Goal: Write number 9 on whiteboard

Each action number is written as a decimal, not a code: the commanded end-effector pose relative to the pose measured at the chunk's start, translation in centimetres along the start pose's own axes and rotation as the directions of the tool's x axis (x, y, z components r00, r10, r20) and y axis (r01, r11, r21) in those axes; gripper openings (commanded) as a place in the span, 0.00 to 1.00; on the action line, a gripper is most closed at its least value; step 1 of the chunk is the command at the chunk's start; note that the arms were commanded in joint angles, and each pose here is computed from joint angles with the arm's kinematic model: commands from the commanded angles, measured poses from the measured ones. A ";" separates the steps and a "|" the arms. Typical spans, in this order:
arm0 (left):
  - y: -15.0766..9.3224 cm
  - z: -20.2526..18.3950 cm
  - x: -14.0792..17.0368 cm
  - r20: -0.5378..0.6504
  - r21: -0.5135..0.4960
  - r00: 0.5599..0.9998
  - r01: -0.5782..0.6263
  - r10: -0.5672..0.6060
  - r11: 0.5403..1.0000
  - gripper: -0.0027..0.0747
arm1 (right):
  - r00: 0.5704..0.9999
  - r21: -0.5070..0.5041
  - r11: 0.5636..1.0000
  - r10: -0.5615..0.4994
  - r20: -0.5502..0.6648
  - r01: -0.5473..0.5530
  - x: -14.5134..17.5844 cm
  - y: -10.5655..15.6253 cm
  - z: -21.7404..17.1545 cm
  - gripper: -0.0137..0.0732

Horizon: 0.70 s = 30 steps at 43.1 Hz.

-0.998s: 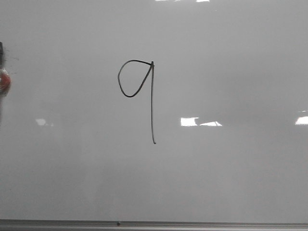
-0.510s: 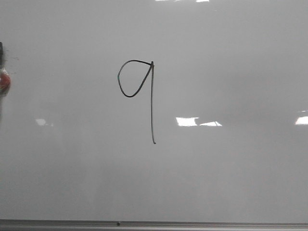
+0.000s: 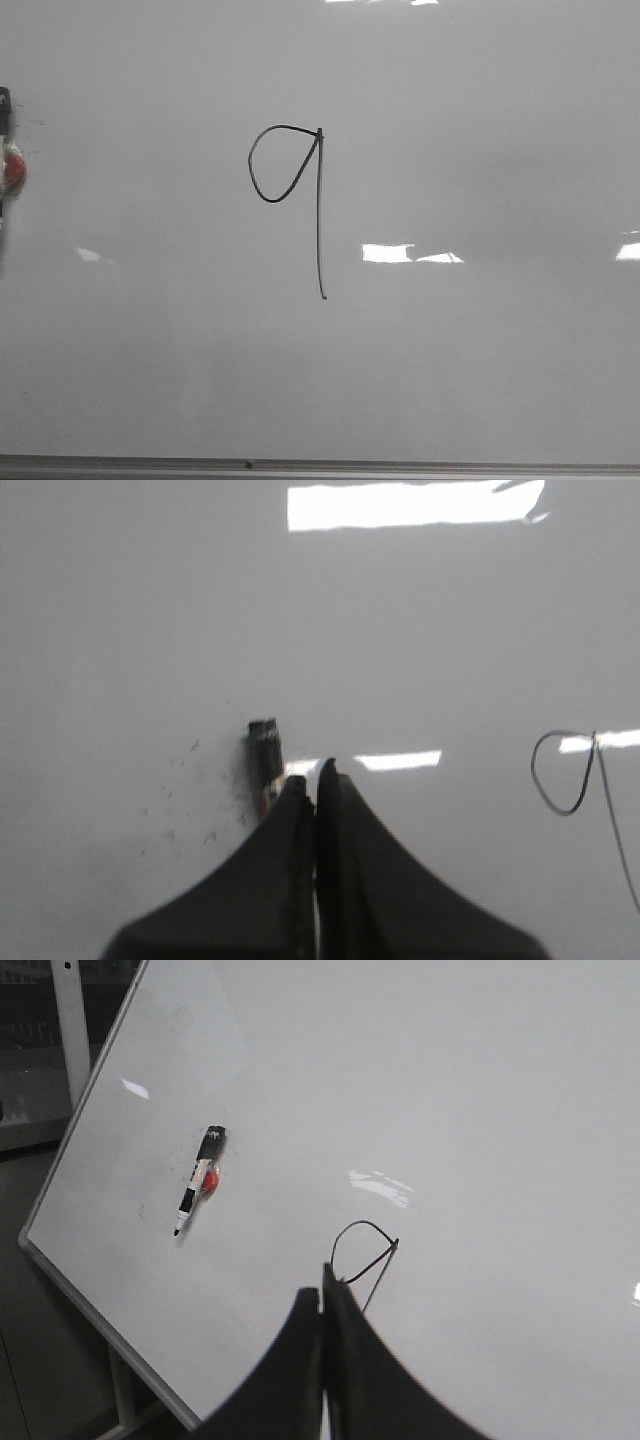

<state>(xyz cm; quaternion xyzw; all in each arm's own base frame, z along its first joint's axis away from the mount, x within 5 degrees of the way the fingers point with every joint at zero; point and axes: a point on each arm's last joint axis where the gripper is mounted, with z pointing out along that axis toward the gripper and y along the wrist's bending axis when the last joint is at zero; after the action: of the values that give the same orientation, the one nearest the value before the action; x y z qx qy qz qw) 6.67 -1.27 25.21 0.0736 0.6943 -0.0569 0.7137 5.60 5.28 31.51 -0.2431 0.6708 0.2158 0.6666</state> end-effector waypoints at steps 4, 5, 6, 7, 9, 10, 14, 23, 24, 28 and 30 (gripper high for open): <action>0.3 -1.6 1.1 -0.011 -0.085 1.000 0.003 -0.004 0.996 0.01 | 0.999 0.031 0.999 0.026 0.047 -0.028 -1.0 -0.3 0.0 0.08; 0.4 -1.7 1.4 -0.018 -0.100 1.000 0.000 -0.002 0.995 0.01 | 0.999 0.031 0.999 0.026 0.047 -0.028 -1.0 -0.3 0.0 0.08; 0.4 -1.9 1.8 -0.020 -0.110 1.000 0.000 -0.002 0.994 0.01 | 0.999 0.031 0.999 0.026 0.047 -0.028 -1.0 -0.3 0.0 0.08; 0.5 -2.0 2.1 -0.019 -0.125 1.000 -0.003 0.001 0.992 0.01 | 0.999 0.031 0.999 0.026 0.047 -0.028 -1.0 -0.3 0.0 0.08; 0.5 -2.0 2.7 -0.024 -0.144 1.000 -0.004 0.001 0.990 0.01 | 0.999 0.031 0.999 0.026 0.047 -0.028 -1.0 -0.3 0.0 0.08; 0.6 -1.9 3.0 -0.032 -0.158 0.999 -0.010 0.005 0.987 0.01 | 0.999 0.030 0.999 0.026 0.047 -0.028 -1.0 -0.3 0.0 0.08; 0.9 -1.7 4.2 -0.053 -0.187 0.999 -0.011 0.001 0.982 0.01 | 0.999 0.027 0.999 0.026 0.046 -0.028 -1.0 -0.3 0.0 0.08; 1.0 -1.5 4.9 -0.026 -0.195 0.999 -0.029 0.025 0.980 0.01 | 0.999 0.027 0.999 0.026 0.046 -0.028 -1.0 -0.3 0.0 0.08; 1.0 -1.5 4.9 -0.028 -0.195 0.999 -0.029 0.024 0.980 0.01 | 0.999 0.027 0.999 0.026 0.046 -0.028 -1.0 -0.3 0.0 0.08; 1.0 -1.5 4.9 -0.028 -0.195 0.999 -0.029 0.024 0.980 0.01 | 0.999 0.029 0.999 0.026 0.047 -0.028 -1.0 -0.3 0.0 0.08; 1.0 -1.5 4.9 -0.028 -0.195 0.999 -0.029 0.024 0.980 0.01 | 0.999 0.029 0.999 0.026 0.047 -0.028 -1.0 -0.3 0.0 0.08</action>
<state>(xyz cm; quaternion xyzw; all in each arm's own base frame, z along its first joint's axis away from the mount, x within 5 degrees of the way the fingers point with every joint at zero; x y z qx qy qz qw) 5.58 0.02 19.45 0.0189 0.7409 0.0230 0.6709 5.56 5.28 31.53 -0.2419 0.6704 0.2173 0.6670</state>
